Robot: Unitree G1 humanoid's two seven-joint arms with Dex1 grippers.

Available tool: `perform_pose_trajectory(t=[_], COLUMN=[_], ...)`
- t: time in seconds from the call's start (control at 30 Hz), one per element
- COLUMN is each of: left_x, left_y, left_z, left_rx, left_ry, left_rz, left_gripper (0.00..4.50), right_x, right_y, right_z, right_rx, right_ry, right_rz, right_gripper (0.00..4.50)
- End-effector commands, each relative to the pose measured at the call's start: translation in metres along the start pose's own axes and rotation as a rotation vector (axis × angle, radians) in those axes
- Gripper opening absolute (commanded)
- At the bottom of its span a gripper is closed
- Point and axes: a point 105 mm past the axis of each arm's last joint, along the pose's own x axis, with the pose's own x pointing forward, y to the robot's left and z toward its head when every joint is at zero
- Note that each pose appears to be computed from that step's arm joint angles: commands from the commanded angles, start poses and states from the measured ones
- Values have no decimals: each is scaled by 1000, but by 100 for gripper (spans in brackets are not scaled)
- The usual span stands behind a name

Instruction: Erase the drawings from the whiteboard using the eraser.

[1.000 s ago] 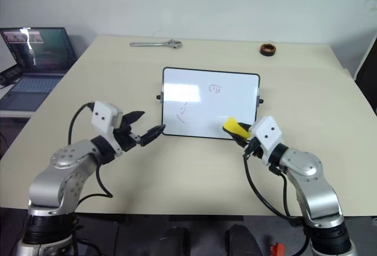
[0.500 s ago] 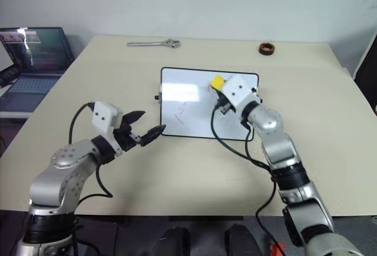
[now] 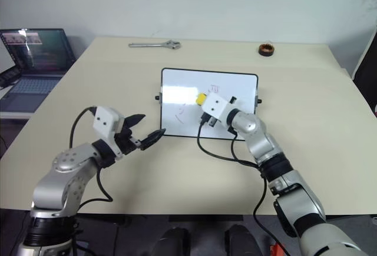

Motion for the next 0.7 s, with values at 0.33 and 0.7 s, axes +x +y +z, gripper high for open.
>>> perform_pose_trajectory(t=[0.33, 0.7], left_x=[4, 4], left_y=[-6, -9], left_z=[12, 19], left_rx=[29, 34], left_ry=[-37, -39], left_rz=[-19, -24], left_gripper=[450, 450], right_x=[-15, -14], right_y=[-30, -35], right_z=[-47, -2], right_rx=[168, 111], right_ry=[183, -6], right_rz=[-166, -228], right_gripper=[109, 109])
